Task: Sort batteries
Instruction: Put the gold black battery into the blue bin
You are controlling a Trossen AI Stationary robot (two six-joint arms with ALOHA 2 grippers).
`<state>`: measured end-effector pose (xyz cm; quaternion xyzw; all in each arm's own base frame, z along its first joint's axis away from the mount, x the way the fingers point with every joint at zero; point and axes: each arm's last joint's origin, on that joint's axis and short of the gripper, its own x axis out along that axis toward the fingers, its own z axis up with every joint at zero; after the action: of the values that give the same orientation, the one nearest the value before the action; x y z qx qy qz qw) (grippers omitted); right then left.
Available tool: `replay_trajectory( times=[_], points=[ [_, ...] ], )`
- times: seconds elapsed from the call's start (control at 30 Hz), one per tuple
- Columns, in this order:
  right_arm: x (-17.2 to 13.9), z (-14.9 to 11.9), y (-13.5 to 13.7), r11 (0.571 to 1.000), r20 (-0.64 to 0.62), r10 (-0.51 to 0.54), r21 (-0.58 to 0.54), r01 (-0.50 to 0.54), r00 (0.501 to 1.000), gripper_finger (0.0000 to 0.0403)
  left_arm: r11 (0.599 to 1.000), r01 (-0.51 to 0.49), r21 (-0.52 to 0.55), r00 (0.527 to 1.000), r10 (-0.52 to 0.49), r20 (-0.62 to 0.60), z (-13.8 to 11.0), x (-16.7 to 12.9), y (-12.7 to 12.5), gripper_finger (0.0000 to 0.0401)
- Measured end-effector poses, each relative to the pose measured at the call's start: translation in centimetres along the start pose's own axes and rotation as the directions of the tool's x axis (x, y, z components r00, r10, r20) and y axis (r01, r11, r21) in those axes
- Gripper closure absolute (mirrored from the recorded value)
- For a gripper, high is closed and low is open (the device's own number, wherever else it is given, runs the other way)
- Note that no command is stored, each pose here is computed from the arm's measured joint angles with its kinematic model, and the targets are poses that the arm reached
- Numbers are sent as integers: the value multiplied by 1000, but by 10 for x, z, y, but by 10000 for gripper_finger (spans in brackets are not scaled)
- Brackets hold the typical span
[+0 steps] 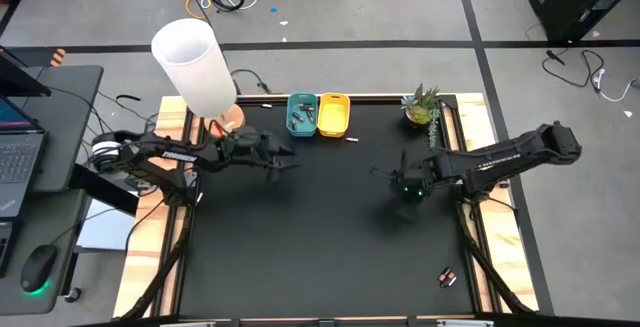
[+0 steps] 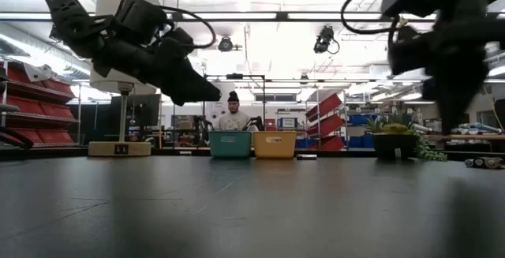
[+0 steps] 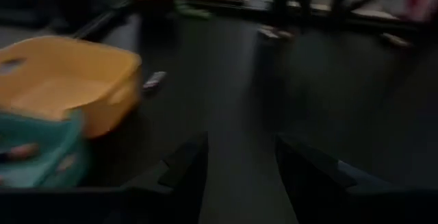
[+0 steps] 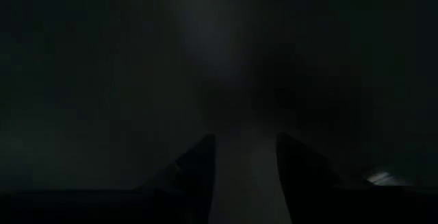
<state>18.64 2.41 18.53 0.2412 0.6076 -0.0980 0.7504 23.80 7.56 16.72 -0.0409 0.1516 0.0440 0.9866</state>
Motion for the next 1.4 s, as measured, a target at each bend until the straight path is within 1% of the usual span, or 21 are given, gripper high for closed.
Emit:
replay_trajectory(
  times=[0.07, 0.1, 0.2, 0.3, 0.33, 0.4, 0.5, 0.57, 0.63, 0.7, 0.83, 0.9, 1.07, 1.17, 1.23, 1.3, 1.4],
  points=[
    [1, -6, 9, 998, -46, 59, 6, -59, 997, 265, 997, 36, 64, 999, -36, 2, 0, 1, -6, 216],
    [1, -10, 13, 998, -59, 66, 3, -66, 996, 266, 996, 47, 82, 999, -47, -2, 0, 2, -9, 216],
    [2, -19, 22, 998, -85, 67, -4, -68, 994, 267, 991, 80, 105, 997, -78, -28, -5, 7, -17, 216],
    [3, -27, 28, 998, -105, 59, 34, -56, 993, 267, 989, 98, 110, 995, -95, -33, -9, 11, -24, 216],
    [3, -29, 29, 998, -99, 39, 57, -33, 994, 267, 990, 96, 107, 995, -92, -42, -11, 13, -26, 216],
    [3, -31, 27, 989, -59, -39, 141, 47, 998, 267, 991, 90, 102, 995, -87, -40, -14, 18, -29, 216],
    [3, -34, 19, 958, -57, -144, 242, 154, 988, 267, 991, 71, 110, 998, -70, -8, -18, 25, -31, 216],
    [0, -39, 10, 922, -110, -235, 290, 257, 966, 267, 991, 66, 115, 998, -69, 16, -20, 29, -31, 216],
    [-3, -44, 1, 857, -171, -334, 354, 374, 927, 263, 991, 63, 119, 997, -68, 40, -22, 32, -31, 216],
    [-3, -41, 0, 857, -144, -324, 374, 354, 935, 255, 991, 62, 120, 996, -68, 49, -24, 35, -30, 216],
    [-4, -36, -5, 850, -136, -328, 389, 355, 935, 220, 992, 61, 112, 997, -67, 50, -24, 38, -30, 216],
    [-5, -34, -9, 834, -134, -350, 407, 373, 927, 193, 993, 61, 96, 997, -66, 50, -25, 39, -30, 216],
    [-6, -25, -20, 798, -135, -361, 468, 380, 923, 118, 997, 62, 50, 997, -64, 35, -27, 39, -30, 216],
    [-3, -22, -28, 805, -137, -358, 456, 380, 924, 76, 998, 63, 33, 997, -64, 33, -28, 39, -30, 216],
    [2, -19, -34, 830, -123, -348, 421, 366, 930, 55, 998, 62, 32, 998, -63, 31, -28, 39, -30, 216],
    [8, -19, -41, 849, -123, -327, 397, 348, 937, 39, 998, 62, 32, 997, -63, 32, -28, 39, -30, 216],
    [13, -21, -50, 849, -156, -296, 411, 334, 943, 26, 998, 62, 31, 998, -63, 31, -28, 39, -30, 216]
  ],
)
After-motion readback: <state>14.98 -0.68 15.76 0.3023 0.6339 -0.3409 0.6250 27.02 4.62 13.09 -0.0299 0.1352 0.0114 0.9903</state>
